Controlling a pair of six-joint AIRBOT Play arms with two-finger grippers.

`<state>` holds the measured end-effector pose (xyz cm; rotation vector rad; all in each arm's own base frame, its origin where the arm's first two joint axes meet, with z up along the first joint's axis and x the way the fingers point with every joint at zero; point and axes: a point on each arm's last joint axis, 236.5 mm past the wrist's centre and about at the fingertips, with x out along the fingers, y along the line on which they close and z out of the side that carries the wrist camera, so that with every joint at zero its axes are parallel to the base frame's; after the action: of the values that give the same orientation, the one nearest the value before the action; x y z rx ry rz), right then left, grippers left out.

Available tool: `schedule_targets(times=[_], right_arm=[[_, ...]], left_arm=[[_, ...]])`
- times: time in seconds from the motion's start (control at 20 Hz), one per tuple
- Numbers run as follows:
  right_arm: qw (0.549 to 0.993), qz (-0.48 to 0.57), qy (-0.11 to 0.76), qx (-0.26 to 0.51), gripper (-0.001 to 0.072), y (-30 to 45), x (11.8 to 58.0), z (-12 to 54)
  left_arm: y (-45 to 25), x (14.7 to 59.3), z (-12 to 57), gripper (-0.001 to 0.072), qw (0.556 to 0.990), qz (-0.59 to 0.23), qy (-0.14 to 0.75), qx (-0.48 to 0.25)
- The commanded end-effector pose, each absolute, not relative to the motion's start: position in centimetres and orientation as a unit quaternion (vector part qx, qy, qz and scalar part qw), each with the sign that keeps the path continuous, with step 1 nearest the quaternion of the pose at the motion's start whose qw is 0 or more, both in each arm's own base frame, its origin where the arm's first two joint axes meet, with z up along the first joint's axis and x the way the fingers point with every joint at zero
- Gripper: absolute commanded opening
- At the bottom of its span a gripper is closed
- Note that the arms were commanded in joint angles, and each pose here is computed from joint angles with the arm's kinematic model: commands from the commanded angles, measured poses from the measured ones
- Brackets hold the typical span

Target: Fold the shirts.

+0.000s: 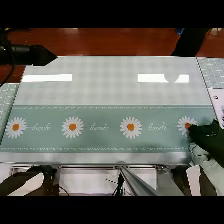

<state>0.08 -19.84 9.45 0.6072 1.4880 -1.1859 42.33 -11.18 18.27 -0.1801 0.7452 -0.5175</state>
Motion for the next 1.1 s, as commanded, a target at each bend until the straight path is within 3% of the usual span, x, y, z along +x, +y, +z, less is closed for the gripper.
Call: schedule_targets(times=[0.0, 0.2, 0.35, 0.55, 0.65, 0.85, 0.9, 1.0, 1.05], right_arm=[[0.504, -0.491, 0.660, 0.261, 0.0026, -18.4, -1.9, 7.9], [0.501, -0.472, 0.679, 0.253, 0.0029, -16.9, -2.6, 5.0], [0.502, -0.476, 0.679, 0.245, 0.0321, -17.3, -2.8, 4.7], [0.520, -0.478, 0.665, 0.243, 0.0428, -17.9, -2.0, 5.1], [0.582, -0.474, 0.617, 0.235, 0.0428, -19.6, 1.1, 6.5], [0.768, -0.390, 0.480, 0.168, 0.0428, -22.5, 13.4, 13.5], [0.805, -0.351, 0.452, 0.157, 0.0428, -21.8, 16.9, 15.3], [0.856, -0.270, 0.418, 0.138, 0.0429, -19.0, 22.5, 18.0], [0.872, -0.234, 0.411, 0.127, 0.0430, -17.5, 24.6, 18.6]], left_arm=[[-10.6, 43.7, 16.3, 0.0019, 0.893, -0.240, 0.371, -0.081], [-10.6, 43.4, 16.3, 0.0019, 0.892, -0.242, 0.374, -0.075], [-10.8, 42.8, 15.9, 0.0018, 0.885, -0.249, 0.386, -0.074], [-11.0, 42.7, 16.0, 0.0019, 0.884, -0.252, 0.387, -0.076], [-11.1, 42.5, 16.5, 0.0018, 0.886, -0.253, 0.382, -0.075], [-11.2, 42.3, 19.3, 0.0021, 0.898, -0.257, 0.351, -0.070], [-11.5, 42.3, 20.8, 0.0071, 0.901, -0.263, 0.336, -0.073], [-12.3, 42.2, 23.8, 0.0305, 0.907, -0.278, 0.305, -0.082], [-12.6, 42.1, 25.0, 0.0369, 0.910, -0.284, 0.291, -0.085]])
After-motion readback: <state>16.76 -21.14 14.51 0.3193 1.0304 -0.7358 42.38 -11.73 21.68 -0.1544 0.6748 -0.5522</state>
